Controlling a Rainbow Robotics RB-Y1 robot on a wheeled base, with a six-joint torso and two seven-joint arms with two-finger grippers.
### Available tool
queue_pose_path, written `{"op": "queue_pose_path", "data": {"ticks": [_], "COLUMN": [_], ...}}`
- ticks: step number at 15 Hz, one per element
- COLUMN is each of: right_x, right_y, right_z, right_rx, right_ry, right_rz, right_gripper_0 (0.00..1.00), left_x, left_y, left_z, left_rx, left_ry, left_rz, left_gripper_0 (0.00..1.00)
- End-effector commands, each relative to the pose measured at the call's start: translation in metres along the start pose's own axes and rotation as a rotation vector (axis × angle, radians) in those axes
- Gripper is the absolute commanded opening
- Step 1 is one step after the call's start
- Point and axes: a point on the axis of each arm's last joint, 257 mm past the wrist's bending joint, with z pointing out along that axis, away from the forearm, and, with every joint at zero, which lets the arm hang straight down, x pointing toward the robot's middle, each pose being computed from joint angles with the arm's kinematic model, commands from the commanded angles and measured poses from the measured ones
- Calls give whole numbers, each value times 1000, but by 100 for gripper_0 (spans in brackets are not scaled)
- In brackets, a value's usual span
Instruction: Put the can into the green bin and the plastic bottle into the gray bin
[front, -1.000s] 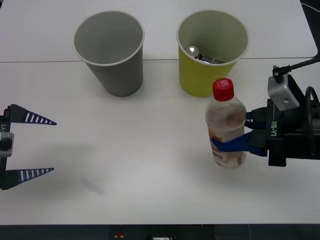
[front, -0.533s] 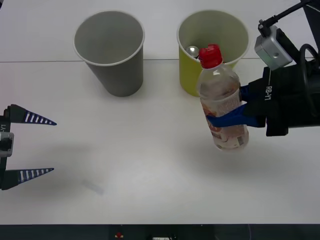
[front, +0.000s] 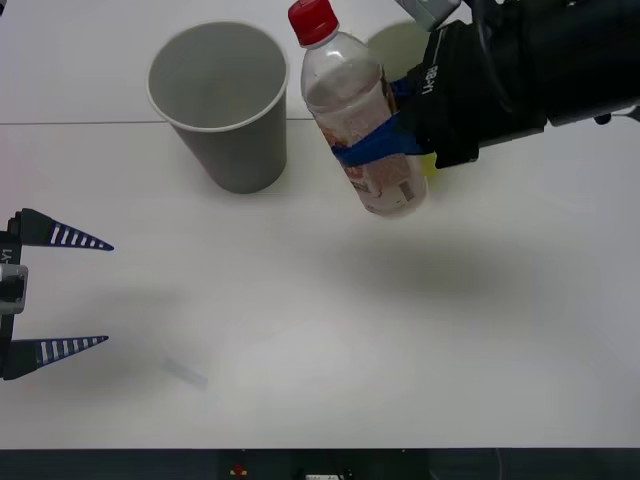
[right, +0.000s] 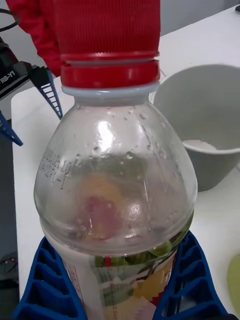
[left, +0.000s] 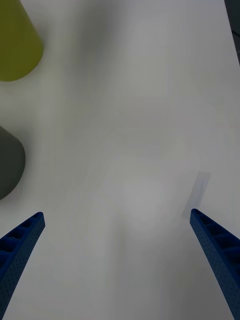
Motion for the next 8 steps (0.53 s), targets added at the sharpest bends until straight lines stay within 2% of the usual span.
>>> {"op": "queue_pose_path", "data": {"ticks": [1,5,8], "right_x": [-33,-80,-108], "right_y": [-25,-64,-79], "right_z": [30,73,104], "right_rx": [22,58,75], "right_ry": [0,5,29], "right_rz": [-8,29,48], "right_gripper_0": [0,0,0], "left_x": [0,0,0], "left_y": [0,0,0], "left_z": [0,0,0], "left_rx": [0,0,0], "left_ry": [0,0,0], "left_rz": [0,0,0], "left_gripper_0": [100,100,100]}}
